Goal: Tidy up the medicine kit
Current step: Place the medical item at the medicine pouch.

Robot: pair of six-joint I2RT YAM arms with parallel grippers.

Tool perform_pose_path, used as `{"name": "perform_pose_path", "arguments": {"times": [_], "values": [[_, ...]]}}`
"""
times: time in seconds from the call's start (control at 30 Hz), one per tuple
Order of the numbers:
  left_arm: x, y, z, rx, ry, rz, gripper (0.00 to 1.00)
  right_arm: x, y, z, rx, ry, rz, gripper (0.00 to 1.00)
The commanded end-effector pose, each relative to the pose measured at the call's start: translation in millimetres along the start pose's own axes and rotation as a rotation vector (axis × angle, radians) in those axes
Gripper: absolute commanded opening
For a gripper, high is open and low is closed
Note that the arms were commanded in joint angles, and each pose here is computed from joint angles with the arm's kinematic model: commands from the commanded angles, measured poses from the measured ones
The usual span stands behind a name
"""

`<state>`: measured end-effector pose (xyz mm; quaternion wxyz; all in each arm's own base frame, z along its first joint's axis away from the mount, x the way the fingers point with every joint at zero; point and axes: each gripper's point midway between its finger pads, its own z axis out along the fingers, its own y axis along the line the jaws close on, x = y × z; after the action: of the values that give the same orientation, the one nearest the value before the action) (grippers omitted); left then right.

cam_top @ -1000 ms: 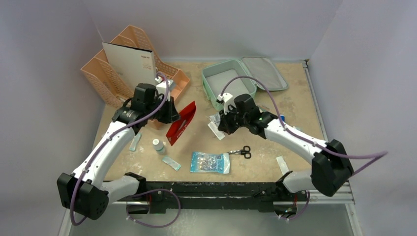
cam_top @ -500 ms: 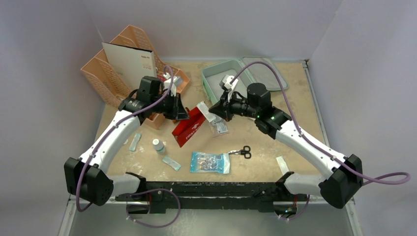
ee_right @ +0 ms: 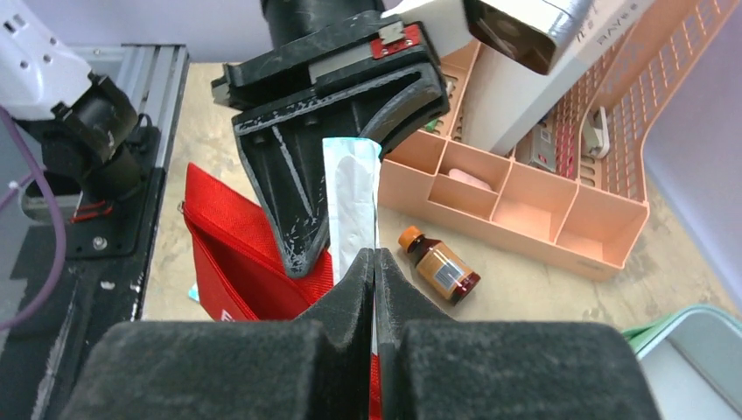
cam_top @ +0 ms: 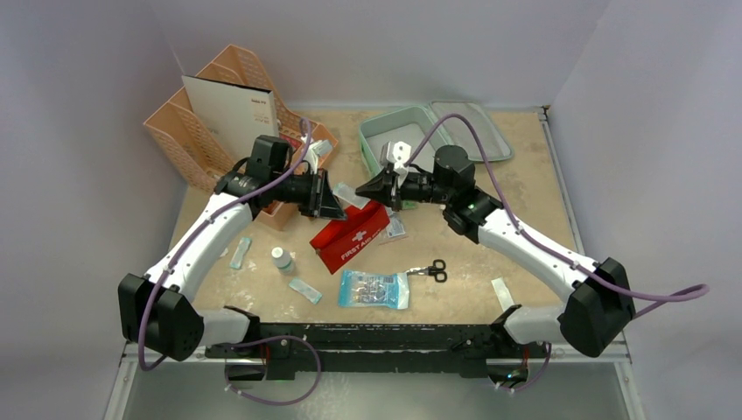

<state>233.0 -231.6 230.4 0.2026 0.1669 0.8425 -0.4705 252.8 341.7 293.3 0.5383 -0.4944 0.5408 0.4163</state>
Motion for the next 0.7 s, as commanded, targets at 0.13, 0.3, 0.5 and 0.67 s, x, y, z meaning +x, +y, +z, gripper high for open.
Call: {"name": "perform_pose_path", "arguments": {"times": [0.13,0.3,0.5,0.67], "values": [[0,-27,-9,0.098,-0.003,0.04,0.0,2,23,-8,-0.137,0.013,-0.193,0.0],[1,-27,-9,0.097,-0.006,0.045,0.0,12,34,-15,-0.186,0.053,-0.204,0.0],[0,-32,-11,0.12,-0.006,0.047,0.0,27,35,-19,-0.199,0.106,-0.216,0.0],[2,-28,-10,0.105,-0.008,0.044,0.0,33,41,-18,-0.244,0.134,-0.19,0.0]]}}
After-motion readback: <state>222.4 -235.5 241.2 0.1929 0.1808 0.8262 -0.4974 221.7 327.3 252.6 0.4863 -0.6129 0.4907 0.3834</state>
